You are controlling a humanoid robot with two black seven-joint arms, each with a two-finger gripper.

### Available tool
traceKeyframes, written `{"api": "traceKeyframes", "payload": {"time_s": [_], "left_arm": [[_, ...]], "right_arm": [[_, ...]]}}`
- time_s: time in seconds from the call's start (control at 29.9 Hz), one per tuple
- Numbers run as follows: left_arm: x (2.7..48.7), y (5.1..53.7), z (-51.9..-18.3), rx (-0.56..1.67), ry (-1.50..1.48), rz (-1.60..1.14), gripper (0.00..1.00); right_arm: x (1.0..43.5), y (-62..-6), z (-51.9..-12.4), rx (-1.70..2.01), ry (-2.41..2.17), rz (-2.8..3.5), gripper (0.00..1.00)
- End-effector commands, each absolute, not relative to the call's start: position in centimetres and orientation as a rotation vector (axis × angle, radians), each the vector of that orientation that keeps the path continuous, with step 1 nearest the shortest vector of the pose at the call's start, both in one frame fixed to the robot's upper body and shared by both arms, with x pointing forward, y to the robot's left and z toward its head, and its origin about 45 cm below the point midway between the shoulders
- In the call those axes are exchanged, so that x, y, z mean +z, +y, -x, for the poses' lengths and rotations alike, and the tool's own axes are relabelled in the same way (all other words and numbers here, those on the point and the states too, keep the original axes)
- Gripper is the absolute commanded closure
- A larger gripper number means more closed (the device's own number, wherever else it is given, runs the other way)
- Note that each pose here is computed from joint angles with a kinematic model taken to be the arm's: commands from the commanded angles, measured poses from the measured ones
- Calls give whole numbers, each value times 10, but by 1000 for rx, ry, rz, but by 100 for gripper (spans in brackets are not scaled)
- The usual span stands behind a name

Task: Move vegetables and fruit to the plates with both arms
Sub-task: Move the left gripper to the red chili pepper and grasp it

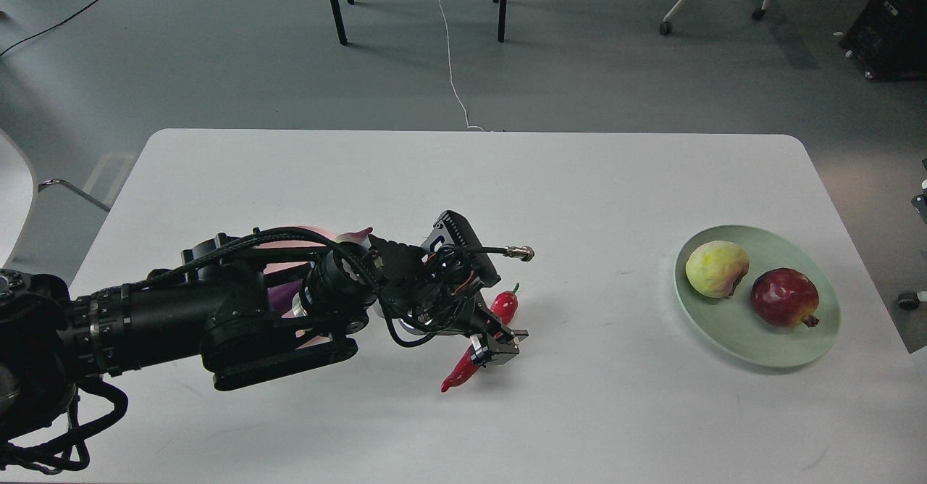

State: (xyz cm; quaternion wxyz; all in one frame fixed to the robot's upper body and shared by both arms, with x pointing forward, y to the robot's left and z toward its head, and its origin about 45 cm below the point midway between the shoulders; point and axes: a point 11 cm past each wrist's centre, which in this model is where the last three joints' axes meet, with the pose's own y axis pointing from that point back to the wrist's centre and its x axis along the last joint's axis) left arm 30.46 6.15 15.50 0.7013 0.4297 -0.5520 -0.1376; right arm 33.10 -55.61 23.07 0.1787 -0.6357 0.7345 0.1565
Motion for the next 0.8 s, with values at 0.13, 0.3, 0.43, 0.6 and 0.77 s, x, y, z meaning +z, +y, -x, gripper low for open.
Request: {"api": "traceKeyframes", "payload": {"time_s": [0.13, 0.3, 0.43, 0.6, 0.77], "left_arm": [[137, 68, -292, -354, -1213, -975, 12], [126, 74, -286, -397, -1206, -990, 22], [125, 75, -285, -405, -1207, -992, 42], [129, 74, -290, -402, -1222, -997, 63], [133, 71, -288, -410, -1227, -973, 81]], "right_arm": [[230, -556, -331, 442, 2079, 1803, 1], [230, -556, -331, 442, 2079, 1803, 1], [230, -556, -331, 442, 2082, 1805, 1], [229, -556, -331, 443, 2081, 1807, 1], [229, -556, -331, 442, 2082, 1806, 1]]}}
